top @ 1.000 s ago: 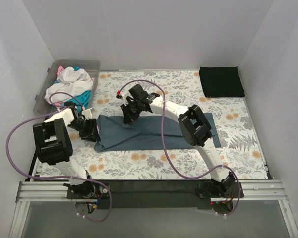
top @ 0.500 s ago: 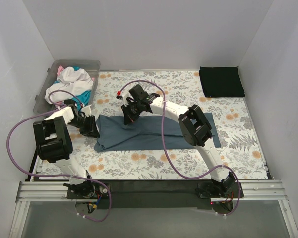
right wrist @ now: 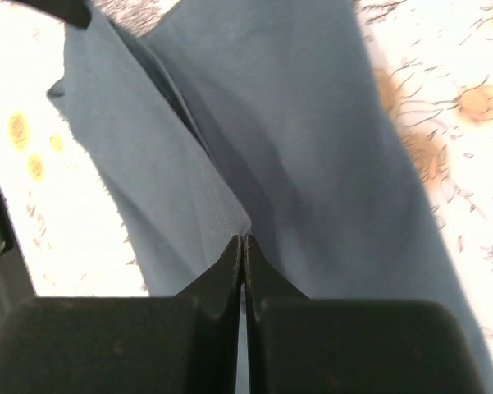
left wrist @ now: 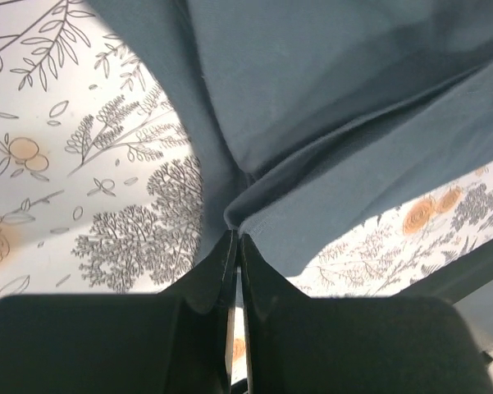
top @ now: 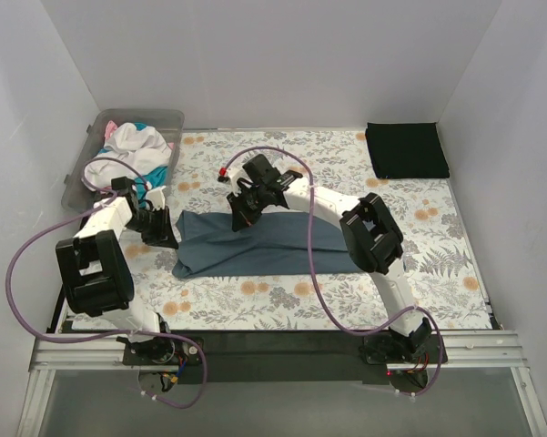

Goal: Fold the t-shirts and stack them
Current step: Fold the tshirt

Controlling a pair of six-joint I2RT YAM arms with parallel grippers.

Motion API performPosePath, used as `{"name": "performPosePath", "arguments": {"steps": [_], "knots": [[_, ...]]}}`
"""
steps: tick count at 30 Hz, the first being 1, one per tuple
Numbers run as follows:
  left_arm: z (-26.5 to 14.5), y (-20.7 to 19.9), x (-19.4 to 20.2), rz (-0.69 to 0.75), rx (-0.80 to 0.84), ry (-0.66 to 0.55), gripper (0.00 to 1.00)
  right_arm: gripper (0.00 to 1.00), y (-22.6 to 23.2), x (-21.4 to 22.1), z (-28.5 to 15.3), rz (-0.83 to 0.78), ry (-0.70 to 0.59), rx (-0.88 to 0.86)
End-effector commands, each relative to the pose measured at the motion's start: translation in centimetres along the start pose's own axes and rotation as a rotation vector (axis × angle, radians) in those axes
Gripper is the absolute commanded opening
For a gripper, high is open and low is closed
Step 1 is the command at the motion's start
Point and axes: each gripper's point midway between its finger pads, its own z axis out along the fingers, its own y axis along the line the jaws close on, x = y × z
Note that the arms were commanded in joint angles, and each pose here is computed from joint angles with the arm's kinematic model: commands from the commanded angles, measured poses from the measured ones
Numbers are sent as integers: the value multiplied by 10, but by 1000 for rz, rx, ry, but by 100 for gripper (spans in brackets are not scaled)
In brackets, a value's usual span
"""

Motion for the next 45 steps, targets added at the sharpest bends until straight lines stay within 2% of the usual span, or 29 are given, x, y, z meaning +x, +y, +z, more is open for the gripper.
{"name": "performPosePath", "arguments": {"steps": [1,15,24,29,33,39,45], "knots": [[-26,-12,-3,97,-2,-55,0,1,28,-9,-27,-64,-31,-58],[-37,-36,48,291,89,-2,0,1,68,42,-40,-59,47,-208],[-42,-36,45,355,89,-6,0,1,84,70,-38,-44,100,-253],[-48,-49,44,409,151,-4,0,1,90,73,-45,-47,97,-267],[-38,-57,62,439,177,49,0,1,87,79,-47,-67,103,-244],[-16,-49,84,481,101,115,0,1,81,90,-48,-74,120,-214],[-26,-61,47,498,108,37,0,1,74,95,-49,-58,125,-205]]}}
